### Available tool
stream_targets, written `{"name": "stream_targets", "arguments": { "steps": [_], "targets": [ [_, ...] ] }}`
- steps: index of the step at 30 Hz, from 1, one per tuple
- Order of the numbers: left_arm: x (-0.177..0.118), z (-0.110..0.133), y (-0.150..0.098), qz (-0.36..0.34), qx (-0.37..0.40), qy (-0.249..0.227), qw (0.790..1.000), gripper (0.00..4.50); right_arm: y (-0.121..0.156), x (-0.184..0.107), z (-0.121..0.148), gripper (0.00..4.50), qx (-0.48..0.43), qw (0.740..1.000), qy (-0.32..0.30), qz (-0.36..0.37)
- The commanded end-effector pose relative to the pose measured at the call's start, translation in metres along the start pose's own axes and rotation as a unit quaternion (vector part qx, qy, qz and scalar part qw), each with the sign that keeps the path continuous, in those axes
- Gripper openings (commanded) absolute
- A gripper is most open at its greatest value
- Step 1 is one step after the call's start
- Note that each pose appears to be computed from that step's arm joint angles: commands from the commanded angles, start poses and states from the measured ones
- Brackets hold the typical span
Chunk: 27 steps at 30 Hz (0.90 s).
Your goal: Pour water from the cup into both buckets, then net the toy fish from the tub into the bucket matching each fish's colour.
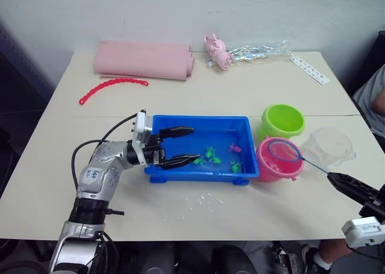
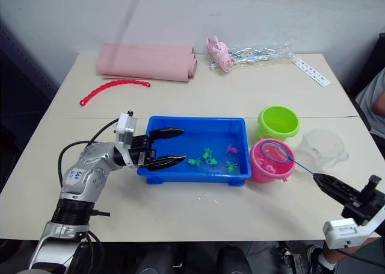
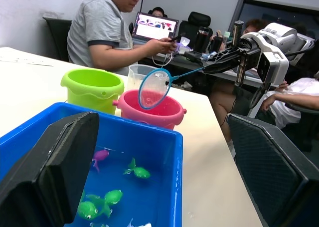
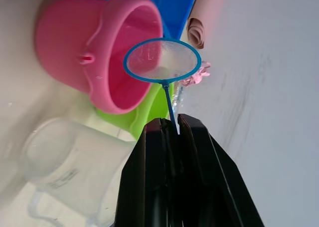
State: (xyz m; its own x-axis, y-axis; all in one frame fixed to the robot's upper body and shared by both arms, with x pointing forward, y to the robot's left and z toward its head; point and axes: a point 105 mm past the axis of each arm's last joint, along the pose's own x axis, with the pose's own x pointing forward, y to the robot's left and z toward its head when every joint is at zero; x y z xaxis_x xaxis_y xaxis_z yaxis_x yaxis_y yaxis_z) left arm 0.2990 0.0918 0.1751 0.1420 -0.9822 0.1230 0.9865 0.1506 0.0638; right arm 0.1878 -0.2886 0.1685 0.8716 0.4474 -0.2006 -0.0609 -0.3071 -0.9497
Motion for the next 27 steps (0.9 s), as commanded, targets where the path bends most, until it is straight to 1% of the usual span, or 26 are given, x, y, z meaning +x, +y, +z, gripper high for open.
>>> {"name": "stream_targets", "arguments": {
  "steps": [1,3,5,6,8,9,11,13,14,15,17,19,22,24,25,26,27],
  "targets": [
    [-0.006,0.006,-0.002,-0.001,0.012,-0.001,1.000,4.48,-0.029,-0.004,-0.005,0.00,0.074,0.995,0.016,-0.068],
    [-0.010,0.004,-0.002,0.000,0.012,0.006,1.000,4.48,-0.039,0.000,-0.001,0.00,0.135,0.988,-0.002,-0.082],
    [-0.013,0.002,-0.002,0.000,0.013,0.013,1.000,4.48,-0.051,0.004,0.002,0.00,0.171,0.981,-0.014,-0.093],
    [-0.015,0.002,-0.001,0.002,0.014,0.015,1.000,4.48,-0.059,0.010,0.004,0.00,0.225,0.969,-0.029,-0.100],
    [-0.016,0.002,-0.001,0.003,0.015,0.017,1.000,4.48,-0.068,0.019,0.009,0.00,0.293,0.950,-0.053,-0.097],
    [-0.016,0.003,0.000,0.004,0.016,0.018,1.000,4.48,-0.073,0.026,0.015,0.00,0.378,0.918,-0.079,-0.095],
    [-0.017,0.004,0.001,0.007,0.020,0.019,1.000,4.48,-0.075,0.038,0.026,0.00,0.477,0.870,-0.109,-0.067],
    [-0.019,0.005,0.001,0.011,0.022,0.021,0.999,4.48,-0.077,0.048,0.032,0.00,0.532,0.837,-0.116,-0.047],
    [-0.021,0.005,0.001,0.014,0.024,0.021,0.999,4.48,-0.078,0.055,0.034,0.00,0.580,0.805,-0.118,-0.044],
    [-0.022,0.005,0.001,0.018,0.025,0.023,0.999,4.48,-0.078,0.062,0.041,0.00,0.619,0.775,-0.126,-0.026],
    [-0.026,0.006,0.000,0.024,0.029,0.025,0.999,4.48,-0.077,0.072,0.052,0.00,0.680,0.721,-0.131,0.013],
    [-0.029,0.009,-0.001,0.031,0.030,0.022,0.999,4.48,-0.075,0.078,0.053,0.00,0.700,0.706,-0.103,0.035],
    [-0.033,0.017,0.002,0.041,0.041,0.019,0.998,4.48,-0.065,0.088,0.054,0.00,0.730,0.674,-0.055,0.097],
    [-0.040,0.024,0.008,0.057,0.059,0.026,0.996,4.48,-0.068,0.096,0.052,0.00,0.750,0.649,-0.043,0.124],
    [-0.045,0.025,0.010,0.061,0.063,0.031,0.996,4.48,-0.068,0.099,0.051,0.00,0.763,0.630,-0.036,0.140],
    [-0.048,0.025,0.010,0.063,0.065,0.036,0.995,4.48,-0.068,0.101,0.051,0.00,0.769,0.619,-0.029,0.157],
    [-0.051,0.024,0.009,0.062,0.065,0.042,0.995,4.48,-0.068,0.103,0.054,0.00,0.779,0.601,-0.029,0.177]
  ]
}}
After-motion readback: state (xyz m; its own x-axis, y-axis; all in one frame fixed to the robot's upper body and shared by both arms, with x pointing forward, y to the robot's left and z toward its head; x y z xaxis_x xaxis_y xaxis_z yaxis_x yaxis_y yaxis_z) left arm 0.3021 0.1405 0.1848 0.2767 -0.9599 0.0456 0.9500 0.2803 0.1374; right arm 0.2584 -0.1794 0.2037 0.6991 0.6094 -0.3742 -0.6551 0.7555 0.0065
